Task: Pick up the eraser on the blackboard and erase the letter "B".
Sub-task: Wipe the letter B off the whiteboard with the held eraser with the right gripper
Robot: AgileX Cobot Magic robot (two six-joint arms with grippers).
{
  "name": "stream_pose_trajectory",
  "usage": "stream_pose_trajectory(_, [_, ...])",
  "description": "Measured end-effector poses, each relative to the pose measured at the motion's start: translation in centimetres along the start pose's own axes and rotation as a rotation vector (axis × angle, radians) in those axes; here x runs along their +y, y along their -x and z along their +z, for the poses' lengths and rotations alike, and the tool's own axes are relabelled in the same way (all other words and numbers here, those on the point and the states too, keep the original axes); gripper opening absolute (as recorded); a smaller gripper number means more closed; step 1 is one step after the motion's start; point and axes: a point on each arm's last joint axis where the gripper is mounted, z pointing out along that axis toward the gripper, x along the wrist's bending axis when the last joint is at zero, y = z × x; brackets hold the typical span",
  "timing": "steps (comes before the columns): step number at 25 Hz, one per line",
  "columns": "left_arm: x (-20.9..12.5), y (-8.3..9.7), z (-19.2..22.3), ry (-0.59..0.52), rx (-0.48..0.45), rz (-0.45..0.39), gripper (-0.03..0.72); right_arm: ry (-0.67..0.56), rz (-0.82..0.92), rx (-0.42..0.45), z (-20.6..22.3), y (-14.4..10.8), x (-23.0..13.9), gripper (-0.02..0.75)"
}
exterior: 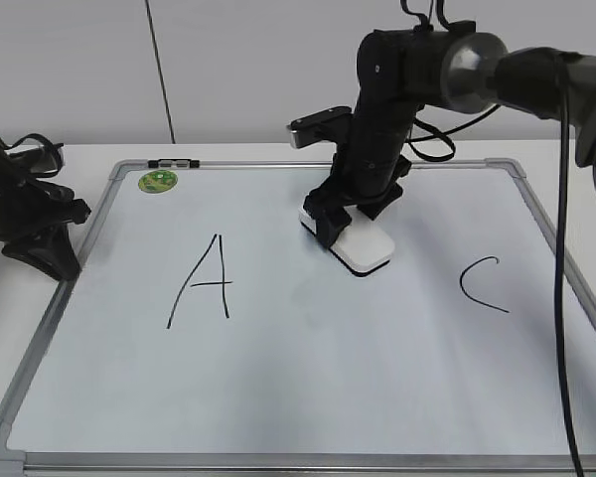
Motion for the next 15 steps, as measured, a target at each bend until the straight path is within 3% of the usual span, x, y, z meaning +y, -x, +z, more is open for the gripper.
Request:
stream_pose_trajectory(4, [0.0, 0.0, 0.0, 0.0, 0.0, 0.0, 0.034, 0.005, -0.024, 0.006, 0.1, -1.2, 0.3, 0.533])
stream_pose_trajectory(11, [0.0, 0.0, 0.0, 0.0, 0.0, 0.0, 0.034, 0.025, -0.141, -0.001, 0.7, -6.2, 1.4, 0.532])
stream_pose_trajectory(15, [0.0, 0.0, 0.0, 0.0, 0.0, 0.0, 0.034, 0.035, -0.145, -0.024, 0.7, -6.5, 1.6, 0.532])
